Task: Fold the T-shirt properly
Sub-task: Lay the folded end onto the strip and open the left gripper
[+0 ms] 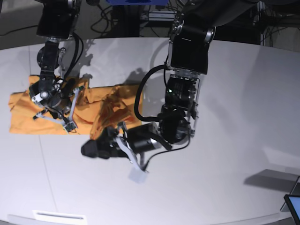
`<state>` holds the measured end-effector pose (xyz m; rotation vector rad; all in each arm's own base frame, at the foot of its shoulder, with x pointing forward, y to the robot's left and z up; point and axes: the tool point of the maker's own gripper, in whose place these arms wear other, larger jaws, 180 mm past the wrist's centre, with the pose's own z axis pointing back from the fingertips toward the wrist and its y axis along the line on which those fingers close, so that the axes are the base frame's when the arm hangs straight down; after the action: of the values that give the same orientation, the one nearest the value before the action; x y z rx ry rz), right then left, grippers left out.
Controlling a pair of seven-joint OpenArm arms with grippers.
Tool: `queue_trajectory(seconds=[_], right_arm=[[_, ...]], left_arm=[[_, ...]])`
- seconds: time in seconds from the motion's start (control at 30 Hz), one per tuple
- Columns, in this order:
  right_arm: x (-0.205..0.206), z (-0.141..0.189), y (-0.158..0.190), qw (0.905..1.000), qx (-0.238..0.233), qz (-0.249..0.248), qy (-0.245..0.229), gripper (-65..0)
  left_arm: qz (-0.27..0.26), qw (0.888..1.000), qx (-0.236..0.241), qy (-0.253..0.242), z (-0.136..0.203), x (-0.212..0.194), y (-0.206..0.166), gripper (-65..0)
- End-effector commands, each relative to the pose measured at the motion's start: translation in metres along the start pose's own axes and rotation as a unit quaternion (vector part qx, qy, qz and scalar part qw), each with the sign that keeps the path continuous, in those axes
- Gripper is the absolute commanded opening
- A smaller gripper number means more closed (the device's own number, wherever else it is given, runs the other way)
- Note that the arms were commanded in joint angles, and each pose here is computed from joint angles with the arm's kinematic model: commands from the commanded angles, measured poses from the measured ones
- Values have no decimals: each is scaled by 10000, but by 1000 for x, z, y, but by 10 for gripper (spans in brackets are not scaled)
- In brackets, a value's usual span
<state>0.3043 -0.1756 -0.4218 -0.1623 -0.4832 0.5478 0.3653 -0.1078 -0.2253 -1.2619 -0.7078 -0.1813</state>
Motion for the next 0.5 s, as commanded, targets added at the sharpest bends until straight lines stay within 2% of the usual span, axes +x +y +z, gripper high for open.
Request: queue_trajectory(seconds=[0.0,0.07,0.3,0.47], right_arm=[[-27,-7,20,9980,338,116,512,-647],[-27,-7,19,9981,327,120,510,-647],[-28,-7,19,9980,327,123,519,-647],[-27,-7,20,9980,338,116,512,-647]], left_arm=[[-105,9993,-179,-323,4,24,-13,-274],[-75,9990,-74,-438,13,31,-6,-274],[-357,9959,773,-312,64,37,47,-277],[-302,9942,1013,-188,77,26,64,-280]])
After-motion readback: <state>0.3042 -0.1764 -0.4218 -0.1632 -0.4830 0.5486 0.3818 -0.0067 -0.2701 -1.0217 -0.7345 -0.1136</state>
